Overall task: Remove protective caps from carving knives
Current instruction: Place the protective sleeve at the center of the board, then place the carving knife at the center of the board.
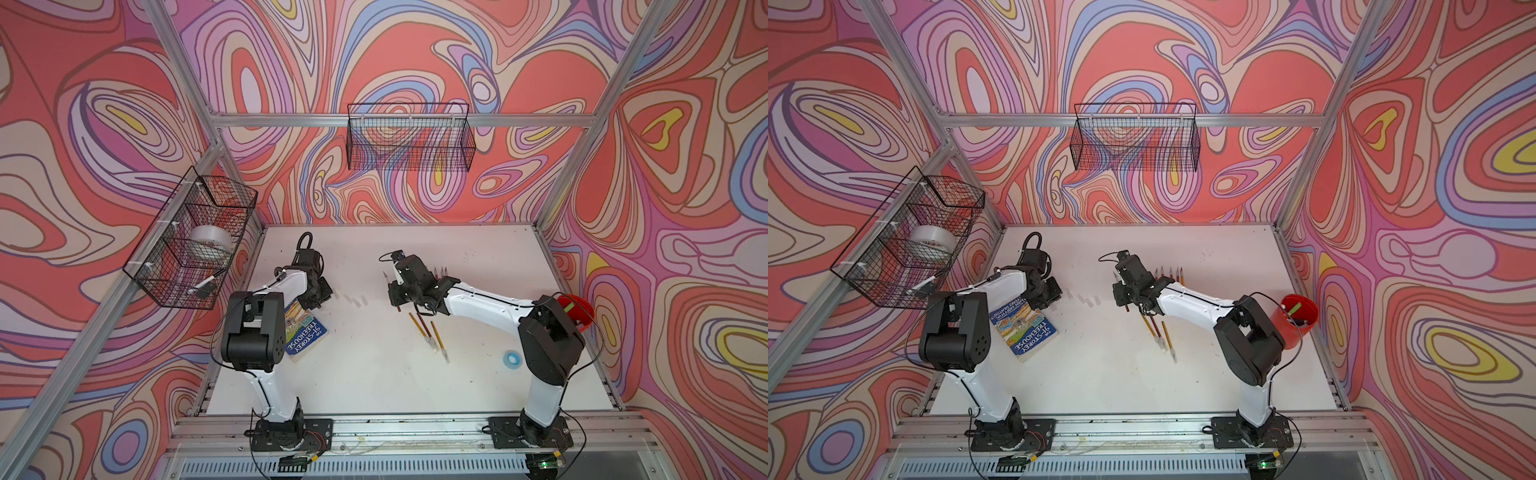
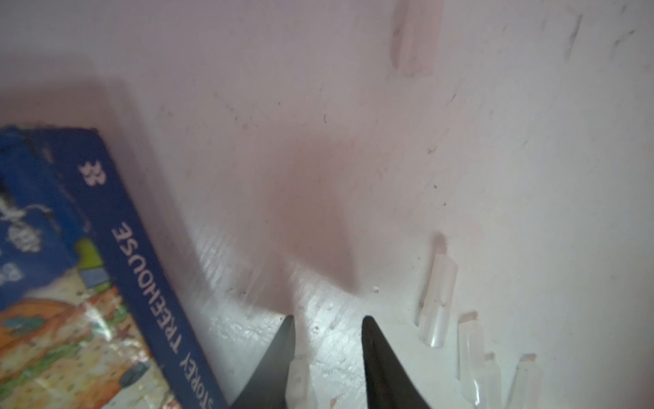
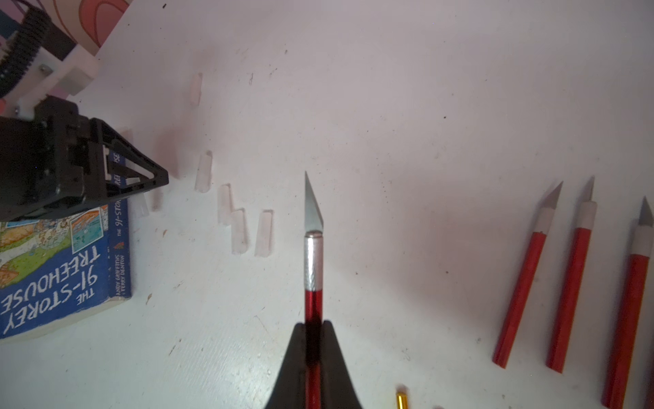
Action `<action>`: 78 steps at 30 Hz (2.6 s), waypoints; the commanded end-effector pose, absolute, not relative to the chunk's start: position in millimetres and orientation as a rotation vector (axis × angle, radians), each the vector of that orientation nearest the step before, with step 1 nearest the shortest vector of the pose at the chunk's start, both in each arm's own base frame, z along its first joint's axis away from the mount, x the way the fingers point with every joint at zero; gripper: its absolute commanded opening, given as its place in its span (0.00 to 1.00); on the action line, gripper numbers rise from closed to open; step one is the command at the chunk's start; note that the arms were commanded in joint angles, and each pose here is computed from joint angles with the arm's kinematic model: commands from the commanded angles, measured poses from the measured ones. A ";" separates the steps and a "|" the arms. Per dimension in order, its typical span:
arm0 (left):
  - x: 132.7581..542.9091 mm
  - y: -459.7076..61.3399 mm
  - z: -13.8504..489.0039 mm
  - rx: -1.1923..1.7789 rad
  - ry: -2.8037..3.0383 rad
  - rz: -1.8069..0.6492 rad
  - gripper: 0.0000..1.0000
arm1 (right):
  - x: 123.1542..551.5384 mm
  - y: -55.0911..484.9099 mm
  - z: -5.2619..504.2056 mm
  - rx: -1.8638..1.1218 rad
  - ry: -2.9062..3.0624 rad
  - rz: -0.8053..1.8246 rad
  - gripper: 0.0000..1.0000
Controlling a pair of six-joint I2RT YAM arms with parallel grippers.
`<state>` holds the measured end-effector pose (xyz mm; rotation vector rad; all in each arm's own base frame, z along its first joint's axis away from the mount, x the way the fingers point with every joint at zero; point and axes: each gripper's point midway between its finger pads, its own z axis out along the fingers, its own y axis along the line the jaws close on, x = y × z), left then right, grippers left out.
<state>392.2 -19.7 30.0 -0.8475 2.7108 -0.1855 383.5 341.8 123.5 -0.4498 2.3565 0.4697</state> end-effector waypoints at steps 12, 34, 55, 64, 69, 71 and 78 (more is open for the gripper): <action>394.8 -14.8 25.4 -0.827 2.725 -0.117 0.52 | 438.7 308.4 89.2 -0.260 2.441 0.393 0.00; 418.0 -28.9 48.6 -0.796 2.663 -0.162 0.77 | 452.8 295.6 70.9 -0.230 2.477 0.357 0.00; 405.6 -42.8 105.1 -0.745 2.540 -0.252 0.80 | 487.7 272.1 33.3 -0.059 2.559 0.332 0.00; 398.8 -45.8 115.5 -0.735 2.520 -0.279 0.81 | 482.8 271.2 19.5 -0.042 2.592 0.332 0.00; 394.9 -47.2 115.9 -0.735 2.517 -0.292 0.82 | 478.0 268.7 14.5 -0.039 2.607 0.324 0.03; 393.9 -47.0 115.2 -0.736 2.516 -0.292 0.82 | 476.1 268.2 12.7 -0.034 2.611 0.329 0.06; 389.8 -46.7 114.3 -0.737 2.516 -0.294 0.82 | 472.8 267.6 16.7 -0.027 2.605 0.342 0.21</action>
